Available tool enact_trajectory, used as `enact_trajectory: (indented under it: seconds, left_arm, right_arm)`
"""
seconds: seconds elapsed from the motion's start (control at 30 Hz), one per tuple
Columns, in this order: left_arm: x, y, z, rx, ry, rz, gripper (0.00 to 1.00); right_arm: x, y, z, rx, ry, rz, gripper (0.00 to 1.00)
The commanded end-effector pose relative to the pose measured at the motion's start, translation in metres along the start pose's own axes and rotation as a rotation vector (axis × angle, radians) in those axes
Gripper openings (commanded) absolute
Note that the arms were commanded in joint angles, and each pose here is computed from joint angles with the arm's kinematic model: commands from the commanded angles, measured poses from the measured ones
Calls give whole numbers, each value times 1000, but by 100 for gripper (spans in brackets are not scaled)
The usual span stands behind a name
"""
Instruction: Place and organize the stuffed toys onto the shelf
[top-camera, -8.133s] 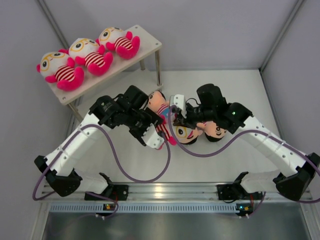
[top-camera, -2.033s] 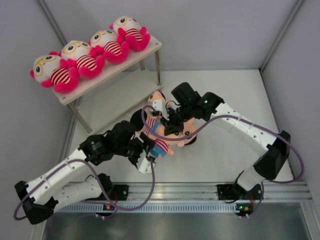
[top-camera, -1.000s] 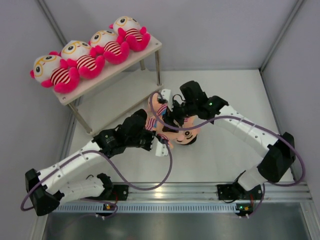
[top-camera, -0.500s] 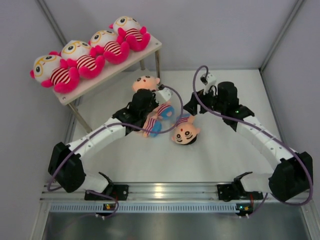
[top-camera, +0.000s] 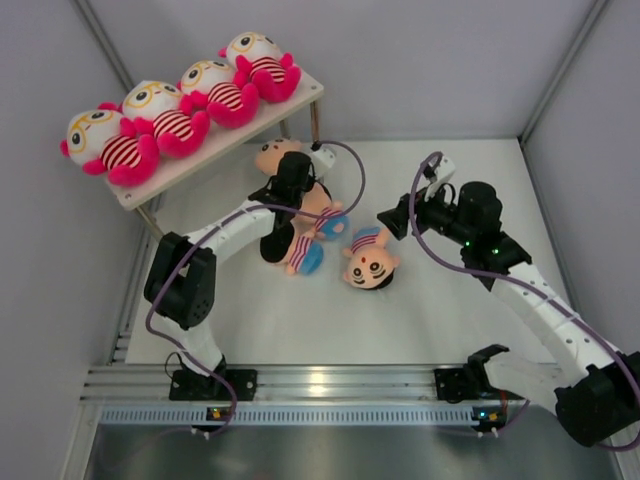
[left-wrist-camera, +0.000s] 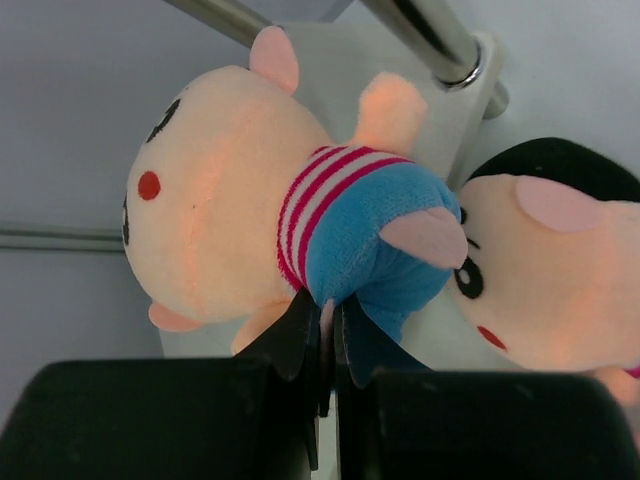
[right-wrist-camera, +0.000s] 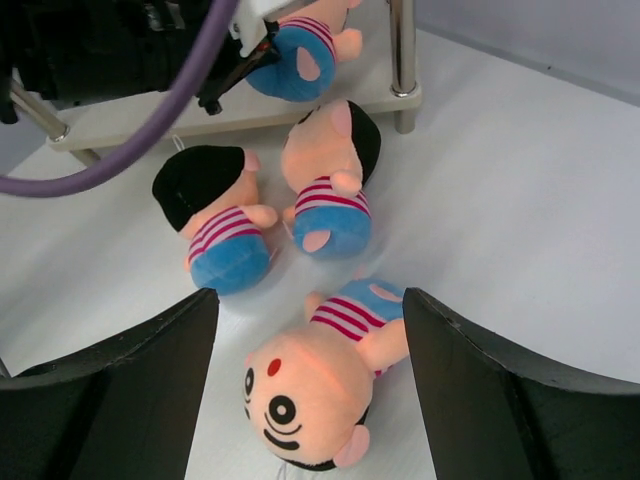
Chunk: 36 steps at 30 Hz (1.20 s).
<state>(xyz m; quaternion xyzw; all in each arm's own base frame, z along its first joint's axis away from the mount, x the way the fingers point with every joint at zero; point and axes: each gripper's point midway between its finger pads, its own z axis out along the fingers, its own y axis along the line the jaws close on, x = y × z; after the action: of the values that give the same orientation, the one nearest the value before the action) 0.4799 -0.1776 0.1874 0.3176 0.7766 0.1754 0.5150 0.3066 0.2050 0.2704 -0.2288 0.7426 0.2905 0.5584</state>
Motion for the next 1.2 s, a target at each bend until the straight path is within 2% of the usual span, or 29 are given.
enact_trajectory:
  seconds: [0.0,0.23,0.47,0.63,0.73,0.83,0.87,1.0,1.13,1.17]
  left_arm:
    - [-32,43,13,-71,-139,-32,0]
    - [-27,32,40,41,-202,-5,0]
    - [-16,45,65,26,-193,-27,0]
    - [-18,56,66,-8,-188,-29,44]
    - [-23,58,50,12,-217,-19,56]
    - [-24,56,29,42,-212,-7,75]
    - [-26,51,22,66,-215,-1,96]
    - [-21,36,-1,163,-207,11,98]
    - [-28,27,-28,248,-269,37,98]
    - [-29,24,-32,265,-276,53,98]
  right_arm:
    - [-41,12,-12,-34,-166,-82,75]
    - [-54,18,-25,-42,-240,-115,75]
    - [-46,12,-19,-24,-210,-96,77]
    - [-22,-19,-2,131,-93,60,80]
    - [35,-41,4,272,75,238,81]
    - [89,-47,3,338,241,358,82]
    - [101,-43,6,311,274,377,82]
    - [138,-12,12,142,353,473,88]
    - [162,5,18,61,374,566,90]
    - [161,5,25,42,346,564,91]
